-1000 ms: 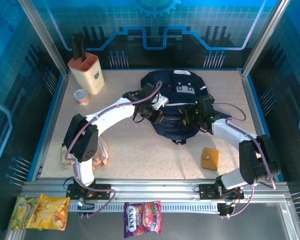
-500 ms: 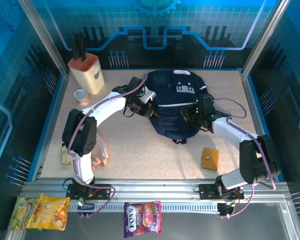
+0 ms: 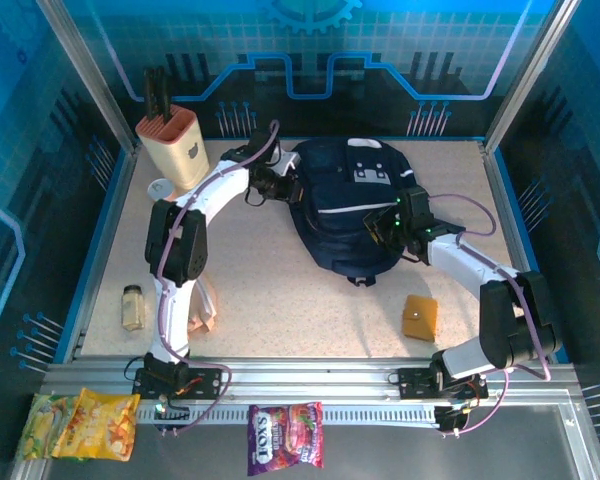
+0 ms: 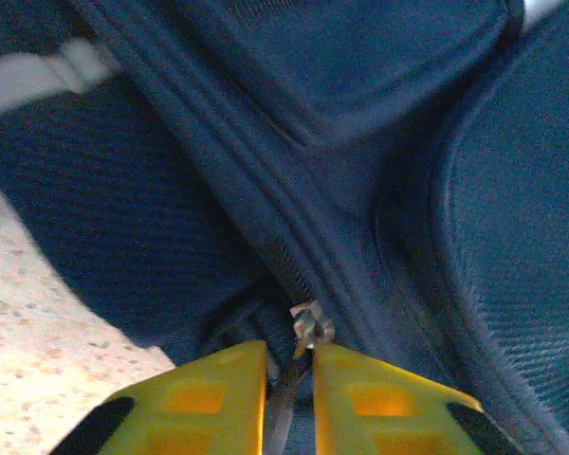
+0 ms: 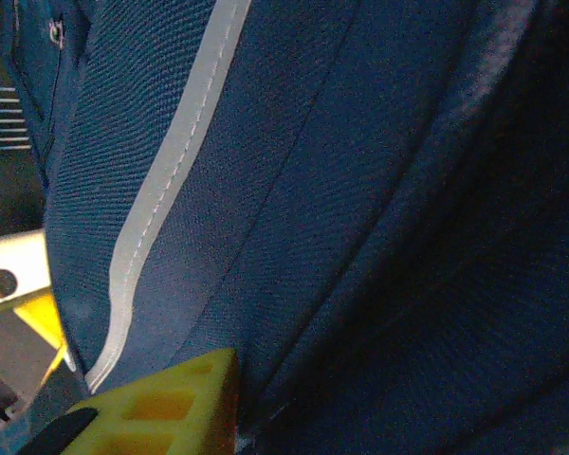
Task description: Pack the student bag
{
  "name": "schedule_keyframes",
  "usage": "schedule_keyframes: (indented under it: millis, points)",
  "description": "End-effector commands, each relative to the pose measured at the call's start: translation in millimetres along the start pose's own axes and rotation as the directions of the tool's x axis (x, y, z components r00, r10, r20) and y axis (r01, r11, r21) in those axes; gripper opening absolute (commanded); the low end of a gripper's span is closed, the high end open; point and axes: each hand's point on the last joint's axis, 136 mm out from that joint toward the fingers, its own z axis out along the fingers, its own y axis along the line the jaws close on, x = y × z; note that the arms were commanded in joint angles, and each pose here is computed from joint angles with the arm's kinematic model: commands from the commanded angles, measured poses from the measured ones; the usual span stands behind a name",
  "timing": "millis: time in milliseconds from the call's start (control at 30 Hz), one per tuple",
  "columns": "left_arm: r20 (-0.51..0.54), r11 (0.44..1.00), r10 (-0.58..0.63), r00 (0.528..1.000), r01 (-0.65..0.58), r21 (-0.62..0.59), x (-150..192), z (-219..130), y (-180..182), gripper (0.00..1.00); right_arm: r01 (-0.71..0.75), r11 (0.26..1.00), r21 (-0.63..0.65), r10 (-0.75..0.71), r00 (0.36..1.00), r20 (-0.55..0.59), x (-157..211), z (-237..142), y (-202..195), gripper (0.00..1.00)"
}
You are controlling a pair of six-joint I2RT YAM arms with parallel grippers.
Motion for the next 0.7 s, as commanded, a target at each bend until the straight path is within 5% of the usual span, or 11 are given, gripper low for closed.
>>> schedule_keyframes:
  millis: [0, 167, 333, 500, 667]
  points:
    - [0.103, 0.994, -0.098, 0.99, 0.102, -0.041, -20.9, -22.4, 9.7, 0.28, 0.034, 0.999, 0.0, -0.034, 0.999, -0.019, 2.5, -4.2, -3.6, 0.43]
    - [0.175, 0.955, -0.216, 0.961, 0.245, -0.166, 13.5, -70.8, 19.5, 0.42, 0.093, 0.996, -0.003, -0.093, 0.995, -0.022, 8.9, -19.6, -5.2, 0.69]
    - [0.244, 0.848, -0.363, 0.899, 0.427, -0.313, 74.4, -122.5, 50.0, 0.61, 0.195, 0.981, -0.005, -0.195, 0.981, 0.019, 10.7, -42.6, -2.0, 0.8]
    - [0.315, 0.652, -0.511, 0.8, 0.599, -0.465, 151.0, -157.9, 100.5, 0.66, 0.332, 0.941, 0.066, -0.338, 0.936, 0.102, 3.1, -60.6, 1.6, 0.88]
    - [0.325, 0.508, -0.578, 0.749, 0.641, -0.574, 208.7, -167.7, 133.1, 0.69, 0.413, 0.903, 0.121, -0.426, 0.897, 0.121, -1.3, -59.8, 5.4, 0.93]
